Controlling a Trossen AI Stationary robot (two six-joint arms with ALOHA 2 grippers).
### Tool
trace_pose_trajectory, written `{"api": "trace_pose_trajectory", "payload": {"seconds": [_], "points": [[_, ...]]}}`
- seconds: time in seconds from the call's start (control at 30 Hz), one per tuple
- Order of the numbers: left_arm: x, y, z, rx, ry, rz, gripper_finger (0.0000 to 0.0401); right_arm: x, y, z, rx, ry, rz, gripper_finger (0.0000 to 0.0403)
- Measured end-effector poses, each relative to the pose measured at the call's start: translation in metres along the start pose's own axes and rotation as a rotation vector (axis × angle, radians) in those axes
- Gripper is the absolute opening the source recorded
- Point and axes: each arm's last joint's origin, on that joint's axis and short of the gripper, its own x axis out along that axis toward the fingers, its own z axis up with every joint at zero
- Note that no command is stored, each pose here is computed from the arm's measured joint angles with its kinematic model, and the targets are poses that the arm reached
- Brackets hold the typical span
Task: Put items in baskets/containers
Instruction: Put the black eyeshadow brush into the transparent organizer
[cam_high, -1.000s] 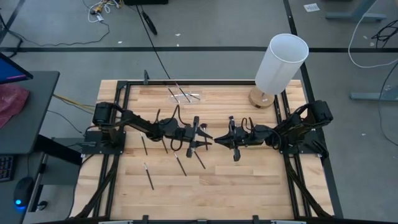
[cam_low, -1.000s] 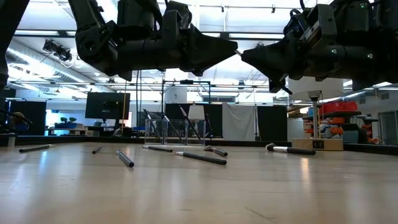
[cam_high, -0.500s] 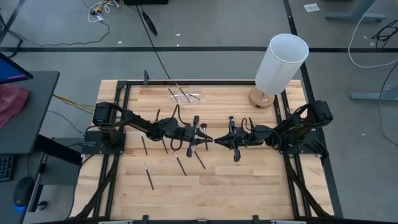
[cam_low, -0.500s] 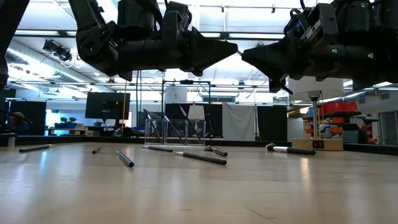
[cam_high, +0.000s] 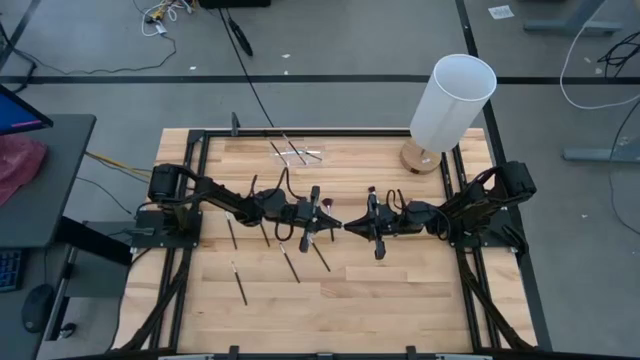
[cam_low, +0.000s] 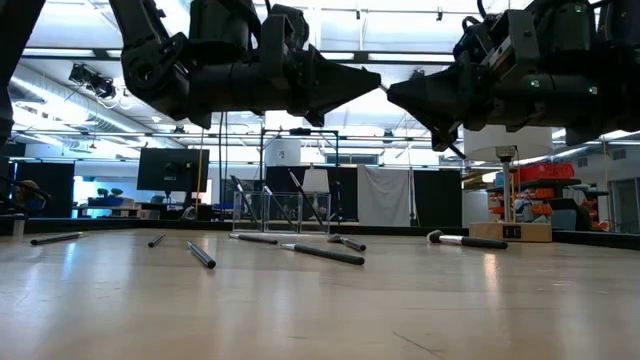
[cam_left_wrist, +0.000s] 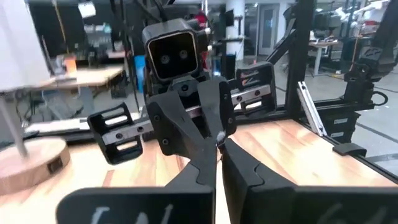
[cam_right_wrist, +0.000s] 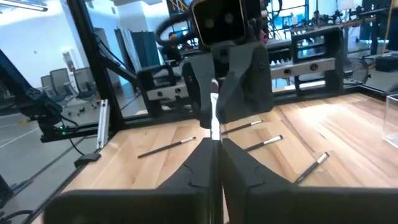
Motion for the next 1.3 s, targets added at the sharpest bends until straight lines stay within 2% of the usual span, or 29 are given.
{"api": "trace_pose_trajectory", "payload": {"seconds": [0.17,0.4,0.63,0.73,1.03,1.3], "points": [[-0.012,0.001,0.018,-0.027,0.185,0.106,0.0006,-0.001,-0.011,-0.008,0.012,0.085,-0.068,0.0089],[-0.049,0.013,0.05,-0.029,0.423,0.364,0.0007,-0.003,-0.027,-0.011,-0.015,0.106,-0.255,0.015],[-0.099,0.034,0.076,-0.09,0.548,0.723,0.001,-0.003,-0.034,-0.009,-0.061,0.097,-0.342,0.0167],[-0.114,0.047,0.085,-0.105,0.542,0.814,0.0011,-0.004,-0.035,-0.009,-0.062,0.096,-0.347,0.0164],[-0.147,0.101,0.087,-0.216,0.503,0.928,0.0009,-0.004,-0.035,-0.009,-0.079,0.098,-0.347,0.0155],[-0.171,0.128,0.088,-0.296,0.466,0.963,0.001,-0.003,-0.035,-0.009,-0.085,0.098,-0.347,0.0155]]}}
